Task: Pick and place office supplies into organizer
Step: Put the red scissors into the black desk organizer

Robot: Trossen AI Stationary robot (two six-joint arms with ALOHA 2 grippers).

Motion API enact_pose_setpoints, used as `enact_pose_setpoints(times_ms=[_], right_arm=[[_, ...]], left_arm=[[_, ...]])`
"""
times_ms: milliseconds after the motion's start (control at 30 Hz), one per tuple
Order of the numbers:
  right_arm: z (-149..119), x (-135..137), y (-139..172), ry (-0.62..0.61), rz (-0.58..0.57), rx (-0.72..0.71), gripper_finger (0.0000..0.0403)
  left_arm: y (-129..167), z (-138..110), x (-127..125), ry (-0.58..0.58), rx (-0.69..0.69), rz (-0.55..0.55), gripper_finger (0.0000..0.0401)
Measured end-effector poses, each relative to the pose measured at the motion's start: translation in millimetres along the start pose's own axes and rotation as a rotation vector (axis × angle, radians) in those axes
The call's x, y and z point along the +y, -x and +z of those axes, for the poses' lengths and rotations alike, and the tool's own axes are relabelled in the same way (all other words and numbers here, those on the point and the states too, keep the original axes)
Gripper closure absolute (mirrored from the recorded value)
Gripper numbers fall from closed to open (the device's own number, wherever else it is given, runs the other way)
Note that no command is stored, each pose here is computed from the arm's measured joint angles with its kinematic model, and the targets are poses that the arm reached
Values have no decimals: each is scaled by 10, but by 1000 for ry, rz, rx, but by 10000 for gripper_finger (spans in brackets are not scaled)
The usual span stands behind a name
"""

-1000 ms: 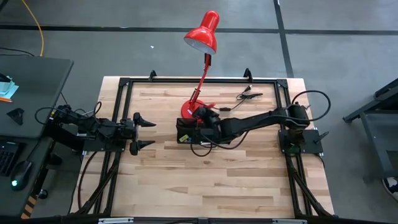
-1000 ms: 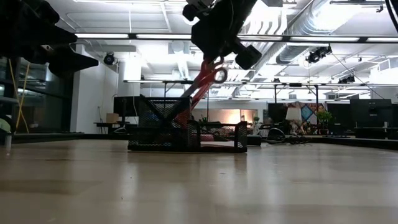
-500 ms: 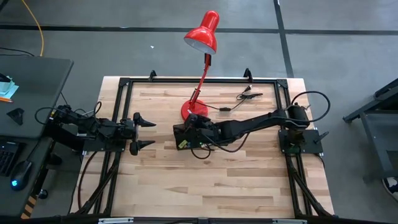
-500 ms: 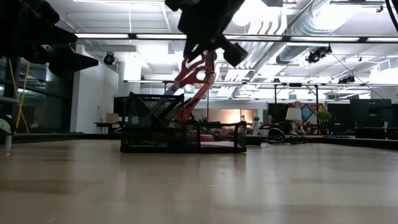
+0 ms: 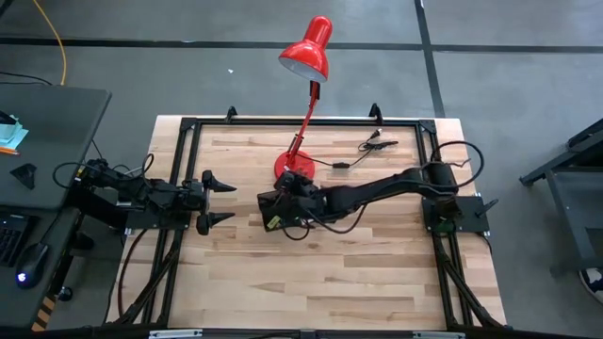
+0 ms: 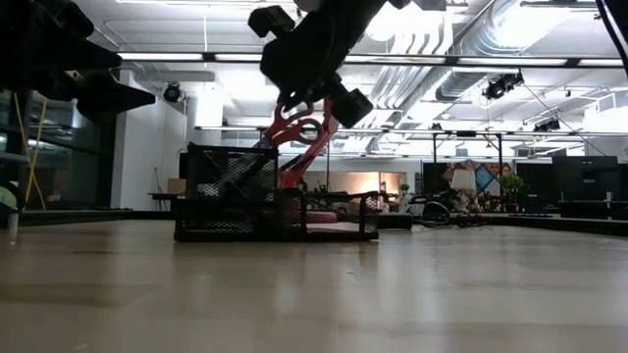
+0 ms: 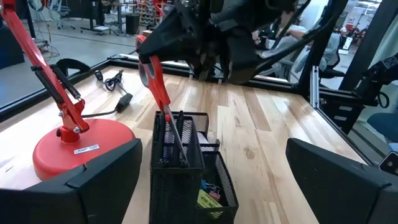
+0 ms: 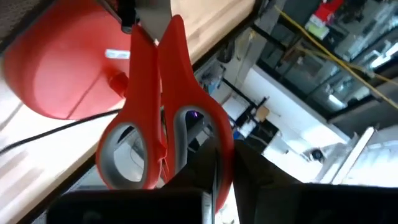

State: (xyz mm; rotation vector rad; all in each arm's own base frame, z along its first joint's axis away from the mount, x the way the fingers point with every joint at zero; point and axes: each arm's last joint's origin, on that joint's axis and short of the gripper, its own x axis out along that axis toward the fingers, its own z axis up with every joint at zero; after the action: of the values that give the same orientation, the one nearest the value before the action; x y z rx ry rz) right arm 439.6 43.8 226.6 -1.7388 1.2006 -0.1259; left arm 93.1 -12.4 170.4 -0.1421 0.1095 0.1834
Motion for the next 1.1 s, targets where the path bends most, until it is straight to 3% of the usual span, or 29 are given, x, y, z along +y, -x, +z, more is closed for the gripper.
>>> enact_pose_setpoints(times_ms=[267,433,600,867,1000,1100], right_arm=[[49,5,-17,-43,-26,60,373],[102,-4,79,-7,-41,47,395],[143,-11,147,15,-54,26,382],[171,-39,194,41,-77,17,393],[174,-56,200,28,-87,5,387],[176,-57,197,29,-85,-12,394]], left_arm=[[0,0,0,0,0,0,20],[0,0,0,0,0,0,20],[0,0,0,0,0,0,20],[0,0,0,-5,0,0,20],[2,9,35,-319,-6,124,20],[4,11,44,-447,3,156,20]])
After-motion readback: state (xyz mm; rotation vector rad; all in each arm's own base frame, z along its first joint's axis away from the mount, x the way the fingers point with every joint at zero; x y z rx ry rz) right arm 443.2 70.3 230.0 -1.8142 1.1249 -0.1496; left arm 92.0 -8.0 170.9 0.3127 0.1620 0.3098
